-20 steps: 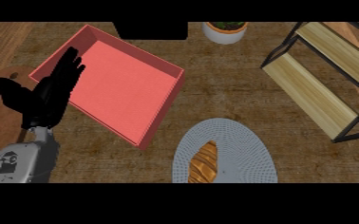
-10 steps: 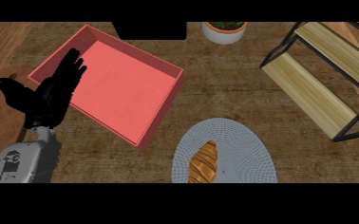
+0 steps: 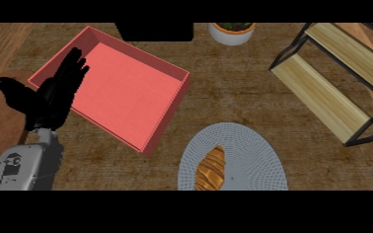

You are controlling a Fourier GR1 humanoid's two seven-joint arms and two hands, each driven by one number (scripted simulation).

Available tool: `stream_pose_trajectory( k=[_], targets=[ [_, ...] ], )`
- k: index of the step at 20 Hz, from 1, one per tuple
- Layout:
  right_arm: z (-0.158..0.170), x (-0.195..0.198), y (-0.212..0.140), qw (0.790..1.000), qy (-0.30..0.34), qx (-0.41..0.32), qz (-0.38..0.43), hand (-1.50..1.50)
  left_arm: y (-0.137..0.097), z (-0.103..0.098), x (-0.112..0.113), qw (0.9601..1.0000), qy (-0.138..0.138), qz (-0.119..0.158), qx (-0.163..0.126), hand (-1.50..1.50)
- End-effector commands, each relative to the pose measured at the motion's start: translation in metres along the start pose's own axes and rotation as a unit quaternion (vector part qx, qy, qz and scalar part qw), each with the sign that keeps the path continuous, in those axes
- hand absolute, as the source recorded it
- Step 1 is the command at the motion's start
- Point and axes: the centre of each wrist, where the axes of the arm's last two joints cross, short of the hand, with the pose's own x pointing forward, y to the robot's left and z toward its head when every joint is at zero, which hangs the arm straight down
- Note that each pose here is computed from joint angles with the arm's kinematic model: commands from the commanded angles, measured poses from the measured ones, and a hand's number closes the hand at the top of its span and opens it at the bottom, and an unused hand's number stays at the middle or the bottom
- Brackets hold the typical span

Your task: Pick the bell pepper from the placemat and place it in the tiered shelf

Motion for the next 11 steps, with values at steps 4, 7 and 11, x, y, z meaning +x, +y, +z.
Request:
stream_pose_trajectory(
  k=[4,7,11],
  targets=[
    [0.037,-0.01,-0.036,0.997,-0.046,0.053,-0.033,-1.5,-0.008,-0.007,-0.002,1.0,-0.003,0.004,0.008,0.0],
    [0.046,-0.005,-0.046,0.995,-0.079,0.059,-0.018,-1.5,-0.004,0.001,-0.015,0.9999,0.008,0.004,0.012,0.0],
    [0.052,-0.016,-0.041,0.993,-0.089,0.072,0.005,-1.5,0.0,0.003,-0.005,0.9999,0.008,0.001,0.012,0.0]
  ],
)
